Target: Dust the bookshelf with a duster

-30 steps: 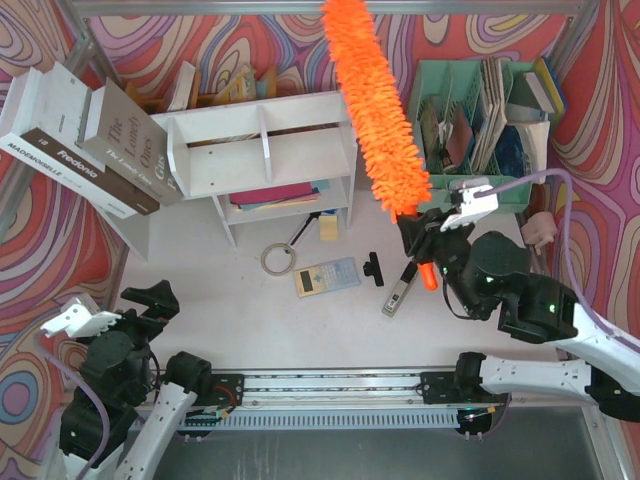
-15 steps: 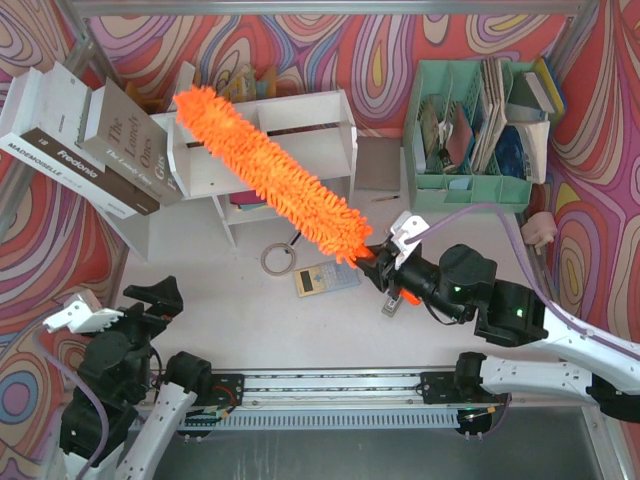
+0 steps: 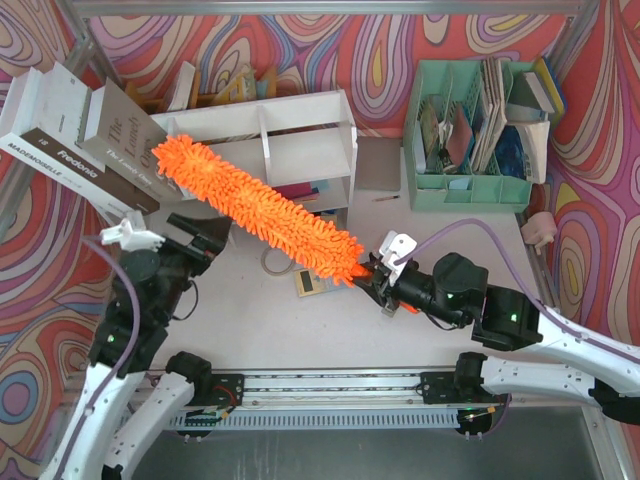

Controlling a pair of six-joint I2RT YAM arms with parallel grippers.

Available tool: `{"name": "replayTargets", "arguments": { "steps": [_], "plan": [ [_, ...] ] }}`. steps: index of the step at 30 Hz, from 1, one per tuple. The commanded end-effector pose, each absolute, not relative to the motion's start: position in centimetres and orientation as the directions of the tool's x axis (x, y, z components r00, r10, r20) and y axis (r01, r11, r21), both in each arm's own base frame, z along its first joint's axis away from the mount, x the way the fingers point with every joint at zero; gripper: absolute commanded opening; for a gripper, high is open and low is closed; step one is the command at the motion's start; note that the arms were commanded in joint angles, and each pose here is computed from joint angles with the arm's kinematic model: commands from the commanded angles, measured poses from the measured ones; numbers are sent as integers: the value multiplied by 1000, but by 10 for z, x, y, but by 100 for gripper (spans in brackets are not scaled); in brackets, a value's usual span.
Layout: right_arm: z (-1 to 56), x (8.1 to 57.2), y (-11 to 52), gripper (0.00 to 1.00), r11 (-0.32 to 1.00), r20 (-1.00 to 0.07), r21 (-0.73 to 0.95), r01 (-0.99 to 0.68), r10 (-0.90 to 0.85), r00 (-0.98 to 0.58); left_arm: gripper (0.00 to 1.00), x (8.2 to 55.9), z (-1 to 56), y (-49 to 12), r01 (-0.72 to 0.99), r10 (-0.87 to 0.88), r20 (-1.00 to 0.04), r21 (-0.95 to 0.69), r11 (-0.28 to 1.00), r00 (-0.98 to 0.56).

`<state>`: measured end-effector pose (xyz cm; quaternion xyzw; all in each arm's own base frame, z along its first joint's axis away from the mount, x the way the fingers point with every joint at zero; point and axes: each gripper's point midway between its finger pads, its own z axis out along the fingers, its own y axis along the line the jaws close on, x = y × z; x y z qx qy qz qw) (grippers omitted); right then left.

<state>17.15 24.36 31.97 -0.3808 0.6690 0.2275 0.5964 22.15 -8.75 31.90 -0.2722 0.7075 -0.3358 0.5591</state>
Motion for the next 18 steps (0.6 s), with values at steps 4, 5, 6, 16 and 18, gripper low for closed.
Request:
{"name": "replayTargets", "arguments": {
  "steps": [4, 5, 6, 16, 18],
  "plan": [
    [340, 171, 248, 0, 599, -984, -151, -786, -167, 62, 92, 248, 377, -135, 192, -829, -486, -873, 448, -278],
    [340, 171, 249, 0, 595, -984, -154, -789, -169, 64, 92, 250, 380, -139, 205, -830, -484, -874, 440, -279],
    [339, 170, 250, 0, 592, -983, -154, -791, -169, 65, 91, 253, 382, -142, 213, -828, -483, -874, 437, -283],
    [339, 174, 243, 0, 624, -983, -155, -766, -174, 57, 53, 264, 375, -175, 228, -802, -490, -871, 435, -342],
    [343, 178, 235, 1, 659, -985, -148, -737, -166, 49, 41, 260, 375, -185, 244, -789, -500, -865, 438, -356]
  ]
}}
